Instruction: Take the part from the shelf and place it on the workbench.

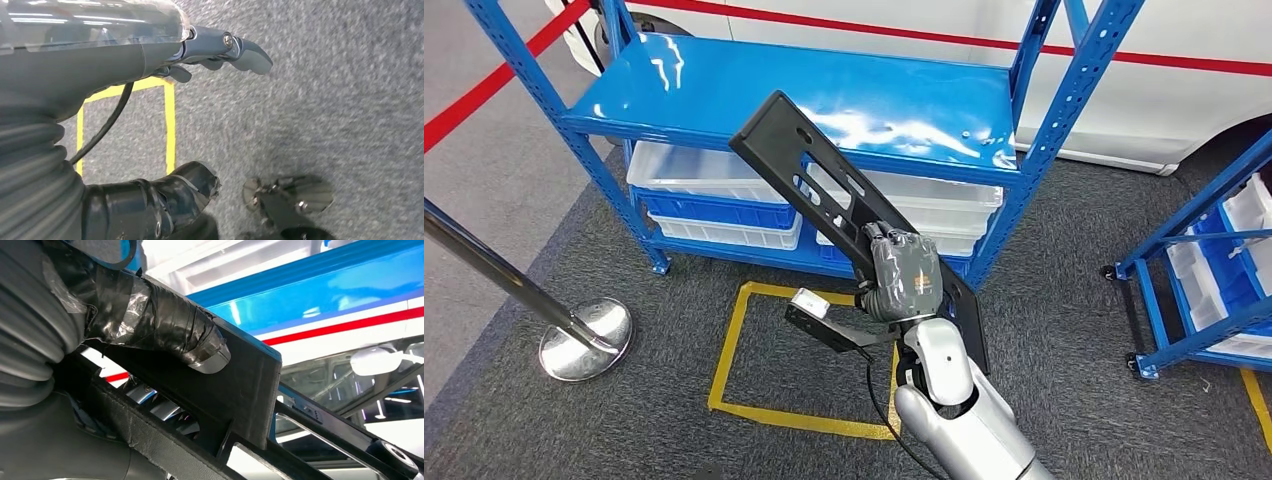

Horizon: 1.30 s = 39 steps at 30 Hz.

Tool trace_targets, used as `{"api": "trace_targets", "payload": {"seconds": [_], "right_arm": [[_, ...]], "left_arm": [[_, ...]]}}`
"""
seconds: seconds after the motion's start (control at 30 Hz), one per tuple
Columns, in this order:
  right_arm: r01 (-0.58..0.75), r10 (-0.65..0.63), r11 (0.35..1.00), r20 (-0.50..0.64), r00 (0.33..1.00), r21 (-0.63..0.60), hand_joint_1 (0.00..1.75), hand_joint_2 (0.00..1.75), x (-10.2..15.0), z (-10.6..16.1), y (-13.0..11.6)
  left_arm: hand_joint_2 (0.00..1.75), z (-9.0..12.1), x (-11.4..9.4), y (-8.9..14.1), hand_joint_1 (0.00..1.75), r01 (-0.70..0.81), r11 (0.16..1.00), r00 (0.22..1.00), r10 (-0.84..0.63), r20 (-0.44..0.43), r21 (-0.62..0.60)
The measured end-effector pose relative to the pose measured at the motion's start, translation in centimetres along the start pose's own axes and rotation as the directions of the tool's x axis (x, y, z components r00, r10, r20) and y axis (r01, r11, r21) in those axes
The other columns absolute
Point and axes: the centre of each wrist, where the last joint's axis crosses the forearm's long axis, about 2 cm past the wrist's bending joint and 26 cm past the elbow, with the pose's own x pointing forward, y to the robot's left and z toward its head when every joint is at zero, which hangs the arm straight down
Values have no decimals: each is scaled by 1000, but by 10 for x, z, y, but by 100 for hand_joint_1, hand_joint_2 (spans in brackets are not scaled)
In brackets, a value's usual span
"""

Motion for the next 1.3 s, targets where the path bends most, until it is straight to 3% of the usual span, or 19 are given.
{"api": "trace_targets", "payload": {"seconds": [1.3], "right_arm": [[17, -27, 997, -130, 991, -74, 175, 175, -36, 39, -2]], "left_arm": [[175, 2, -6, 1, 0, 4, 1000, 1000, -4, -12, 2]]}}
